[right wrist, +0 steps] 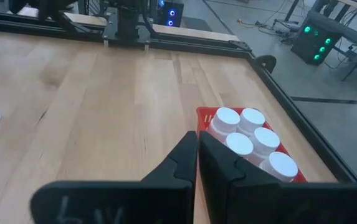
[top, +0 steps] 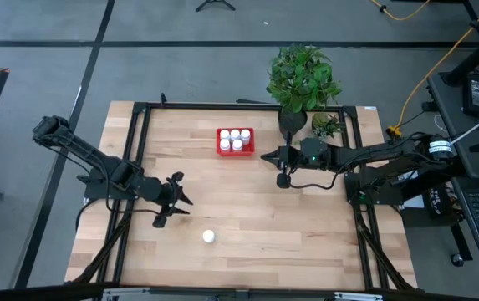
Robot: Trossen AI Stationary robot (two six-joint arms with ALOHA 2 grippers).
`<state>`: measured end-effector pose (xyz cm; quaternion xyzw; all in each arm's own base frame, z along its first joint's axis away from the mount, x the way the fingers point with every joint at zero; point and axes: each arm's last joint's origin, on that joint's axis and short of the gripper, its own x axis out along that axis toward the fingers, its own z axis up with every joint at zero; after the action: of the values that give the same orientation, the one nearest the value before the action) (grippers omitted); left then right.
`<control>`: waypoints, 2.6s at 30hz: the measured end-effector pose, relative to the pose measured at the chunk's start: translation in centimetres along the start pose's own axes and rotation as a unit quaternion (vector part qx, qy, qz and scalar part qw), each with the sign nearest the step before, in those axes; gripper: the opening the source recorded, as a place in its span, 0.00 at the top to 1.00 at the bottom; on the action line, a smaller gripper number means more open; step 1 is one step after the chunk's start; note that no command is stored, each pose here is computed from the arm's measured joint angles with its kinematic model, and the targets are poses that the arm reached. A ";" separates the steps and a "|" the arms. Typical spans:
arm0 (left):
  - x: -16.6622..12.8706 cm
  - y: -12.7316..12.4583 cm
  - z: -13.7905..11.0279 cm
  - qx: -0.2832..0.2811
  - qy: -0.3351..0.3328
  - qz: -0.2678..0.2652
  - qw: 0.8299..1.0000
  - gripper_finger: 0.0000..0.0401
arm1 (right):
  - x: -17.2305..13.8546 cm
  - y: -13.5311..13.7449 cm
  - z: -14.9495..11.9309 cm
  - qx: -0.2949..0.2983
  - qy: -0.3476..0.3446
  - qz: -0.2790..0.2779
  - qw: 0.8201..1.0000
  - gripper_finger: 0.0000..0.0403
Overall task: Pick and place pill bottles into a basket
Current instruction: Put the white pill bottle into the red bin
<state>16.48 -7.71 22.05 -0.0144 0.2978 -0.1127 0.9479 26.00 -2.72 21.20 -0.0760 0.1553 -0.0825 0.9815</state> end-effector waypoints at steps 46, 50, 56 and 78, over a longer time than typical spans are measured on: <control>8.9 -7.9 -7.9 -0.094 0.045 0.138 0.985 0.44 | -0.2 1.9 -0.3 0.026 0.021 0.038 0.999 0.95; 10.3 -8.4 -8.9 -0.101 0.038 0.132 0.985 0.44 | -0.3 2.3 -0.2 0.032 0.020 0.046 0.998 0.95; 11.8 -8.7 -9.7 -0.083 0.002 0.150 0.985 0.44 | -0.4 2.6 -0.1 0.031 0.019 0.052 0.998 0.95; 13.7 -7.2 -8.3 -0.027 0.015 0.079 0.996 0.44 | -0.4 2.7 0.0 0.044 0.015 0.053 0.997 0.95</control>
<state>21.19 -17.44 8.20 -0.0144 0.3149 -0.0301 0.9485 26.01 0.01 20.79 -0.0227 0.1705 -0.0382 0.9844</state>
